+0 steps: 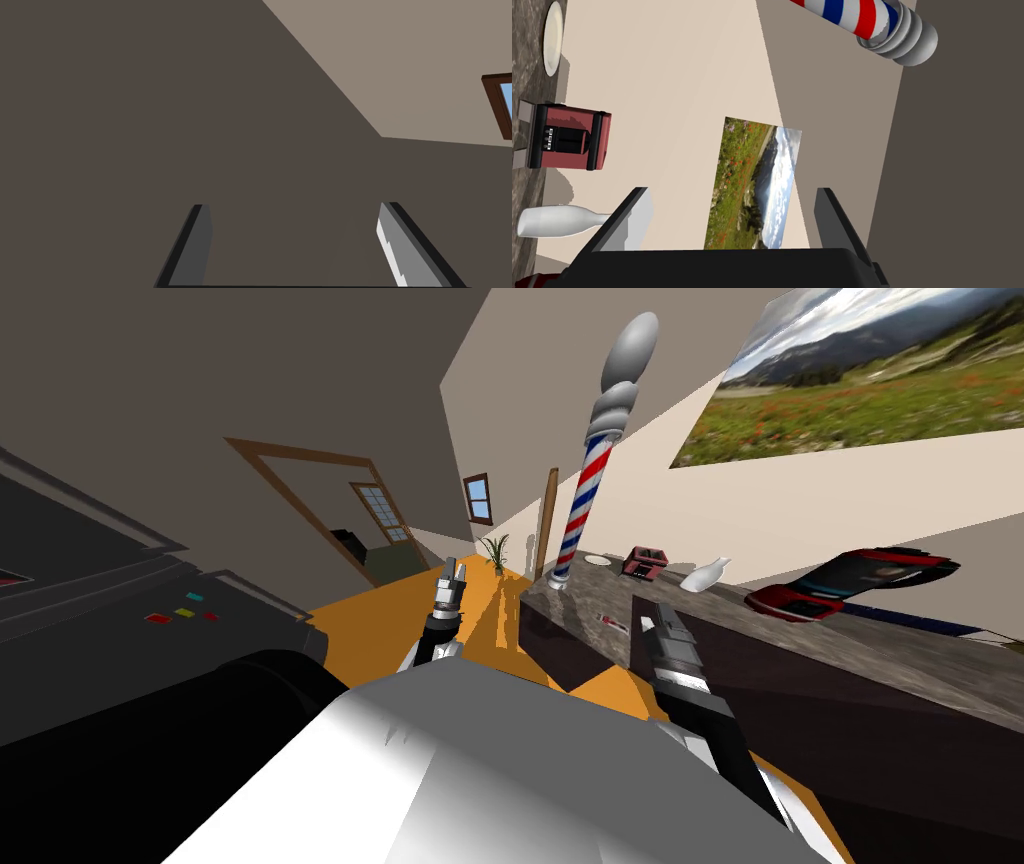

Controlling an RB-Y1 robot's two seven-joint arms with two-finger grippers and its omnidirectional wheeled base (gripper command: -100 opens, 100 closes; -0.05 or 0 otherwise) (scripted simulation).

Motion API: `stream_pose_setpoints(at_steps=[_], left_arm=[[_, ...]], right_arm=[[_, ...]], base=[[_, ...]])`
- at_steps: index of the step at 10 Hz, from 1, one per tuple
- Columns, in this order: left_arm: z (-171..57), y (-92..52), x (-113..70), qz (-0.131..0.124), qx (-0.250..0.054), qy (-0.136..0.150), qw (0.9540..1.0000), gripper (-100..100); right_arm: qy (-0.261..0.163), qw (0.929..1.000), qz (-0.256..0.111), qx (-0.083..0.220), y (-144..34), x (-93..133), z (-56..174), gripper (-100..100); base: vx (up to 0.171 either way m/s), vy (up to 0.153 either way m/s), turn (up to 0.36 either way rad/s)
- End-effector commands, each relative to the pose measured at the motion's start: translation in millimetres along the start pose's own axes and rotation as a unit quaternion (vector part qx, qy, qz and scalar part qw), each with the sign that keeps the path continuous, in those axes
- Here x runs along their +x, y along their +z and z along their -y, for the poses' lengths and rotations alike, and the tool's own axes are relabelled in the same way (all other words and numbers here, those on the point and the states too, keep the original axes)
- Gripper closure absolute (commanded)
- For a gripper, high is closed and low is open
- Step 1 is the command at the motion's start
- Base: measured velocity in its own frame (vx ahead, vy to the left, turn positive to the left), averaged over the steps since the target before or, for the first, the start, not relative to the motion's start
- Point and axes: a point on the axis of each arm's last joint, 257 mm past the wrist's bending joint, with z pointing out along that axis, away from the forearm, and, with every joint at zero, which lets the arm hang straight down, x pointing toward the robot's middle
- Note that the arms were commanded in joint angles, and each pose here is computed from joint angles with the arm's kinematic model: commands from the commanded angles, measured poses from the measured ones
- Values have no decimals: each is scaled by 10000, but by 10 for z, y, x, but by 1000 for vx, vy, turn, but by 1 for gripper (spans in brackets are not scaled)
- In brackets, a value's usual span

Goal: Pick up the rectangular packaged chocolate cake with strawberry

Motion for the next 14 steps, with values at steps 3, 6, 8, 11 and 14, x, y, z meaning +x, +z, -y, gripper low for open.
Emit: stream_pose_setpoints(at_steps=[3,6,8,11,14], left_arm=[[0,0,0,0,0,0,10000,0],[0,0,0,0,0,0,10000,0],[0,0,0,0,0,0,10000,0],[0,0,0,0,0,0,10000,0],[0,0,0,0,0,0,10000,0]], right_arm=[[-353,9981,-283,428,-67,-113,270,-100],[-708,9923,-513,872,-173,-250,545,-100],[-951,9871,-687,1090,-228,-328,678,-100],[-1362,9742,-915,1552,-381,-517,955,-100],[-1688,9631,-1163,1745,-436,-612,1069,-100]], base=[[-3,40,137],[5,42,129],[15,44,168],[9,35,136],[10,29,112]])
